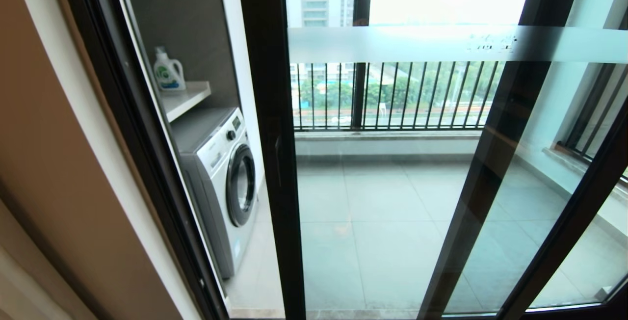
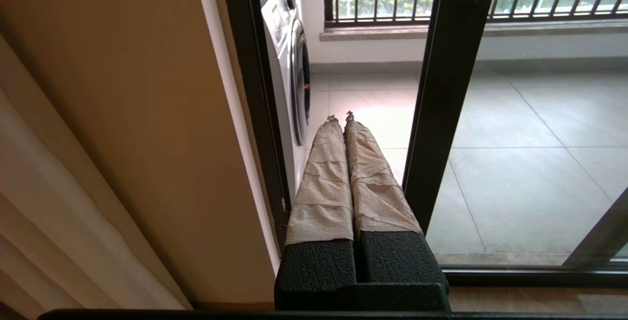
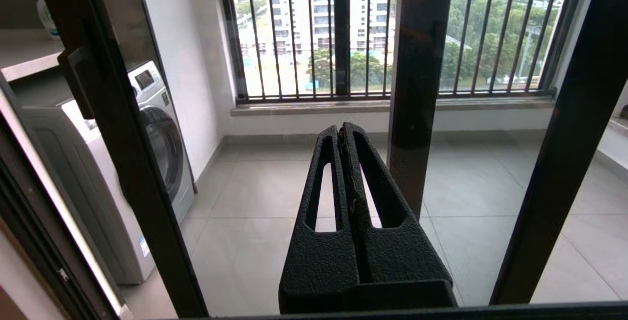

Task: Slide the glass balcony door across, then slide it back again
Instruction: Close the slid door

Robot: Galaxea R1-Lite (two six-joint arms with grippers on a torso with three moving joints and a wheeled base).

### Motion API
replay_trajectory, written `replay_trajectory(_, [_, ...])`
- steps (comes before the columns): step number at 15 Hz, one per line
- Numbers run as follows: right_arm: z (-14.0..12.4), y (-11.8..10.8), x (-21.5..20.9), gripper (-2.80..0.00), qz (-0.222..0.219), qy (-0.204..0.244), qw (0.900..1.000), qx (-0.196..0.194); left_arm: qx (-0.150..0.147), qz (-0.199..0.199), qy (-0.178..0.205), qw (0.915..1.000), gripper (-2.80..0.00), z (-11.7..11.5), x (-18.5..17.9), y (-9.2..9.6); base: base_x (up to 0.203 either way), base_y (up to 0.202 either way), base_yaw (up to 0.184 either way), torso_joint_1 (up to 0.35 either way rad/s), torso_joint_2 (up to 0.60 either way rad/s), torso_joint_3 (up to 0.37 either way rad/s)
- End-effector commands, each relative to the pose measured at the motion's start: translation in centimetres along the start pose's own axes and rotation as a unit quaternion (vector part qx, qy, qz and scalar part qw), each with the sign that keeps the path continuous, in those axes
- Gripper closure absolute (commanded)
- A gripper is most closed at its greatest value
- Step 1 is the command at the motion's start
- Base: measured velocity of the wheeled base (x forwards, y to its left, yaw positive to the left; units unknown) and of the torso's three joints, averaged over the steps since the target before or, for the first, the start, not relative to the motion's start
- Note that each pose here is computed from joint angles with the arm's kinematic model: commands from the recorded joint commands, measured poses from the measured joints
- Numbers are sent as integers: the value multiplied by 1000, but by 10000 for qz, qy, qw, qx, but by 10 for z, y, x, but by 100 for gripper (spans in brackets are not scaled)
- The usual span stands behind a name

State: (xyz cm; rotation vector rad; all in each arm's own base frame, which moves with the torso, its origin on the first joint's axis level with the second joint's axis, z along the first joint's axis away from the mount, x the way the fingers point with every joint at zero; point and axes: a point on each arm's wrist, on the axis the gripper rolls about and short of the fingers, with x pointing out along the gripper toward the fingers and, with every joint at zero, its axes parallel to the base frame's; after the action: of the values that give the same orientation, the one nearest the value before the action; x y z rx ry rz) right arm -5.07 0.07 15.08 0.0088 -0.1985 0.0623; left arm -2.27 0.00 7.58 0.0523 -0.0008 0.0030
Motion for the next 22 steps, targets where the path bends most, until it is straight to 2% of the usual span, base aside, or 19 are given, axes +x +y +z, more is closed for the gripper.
replay_trajectory(1, [-5, 0, 1, 0, 23, 83, 10000, -1, 5, 1, 4, 10000, 0, 0, 0, 0, 0, 0, 0, 0, 0, 0])
replay_trajectory(6, [-56, -1, 8, 0, 13, 779, 9970, -12, -1, 0, 4, 10000, 0, 0, 0, 0, 0, 0, 0, 0, 0, 0])
replay_trajectory(8, [-73, -1, 10, 0, 75, 1048, 9942, -235, -1, 1, 4, 10000, 0, 0, 0, 0, 0, 0, 0, 0, 0, 0])
replay_trajectory(10, [-74, -2, 11, 0, 28, 1021, 9942, -346, -1, 0, 4, 10000, 0, 0, 0, 0, 0, 0, 0, 0, 0, 0])
replay_trajectory(12, [-81, -2, 13, 0, -89, 940, 9936, -618, -1, 0, 4, 10000, 0, 0, 0, 0, 0, 0, 0, 0, 0, 0])
replay_trajectory(19, [-80, -3, 13, 0, -144, 928, 9950, -346, -1, 8, 5, 10000, 0, 0, 0, 0, 0, 0, 0, 0, 0, 0])
replay_trajectory(22, [-80, -2, 13, 0, -146, 935, 9949, -344, -1, 8, 5, 10000, 0, 0, 0, 0, 0, 0, 0, 0, 0, 0])
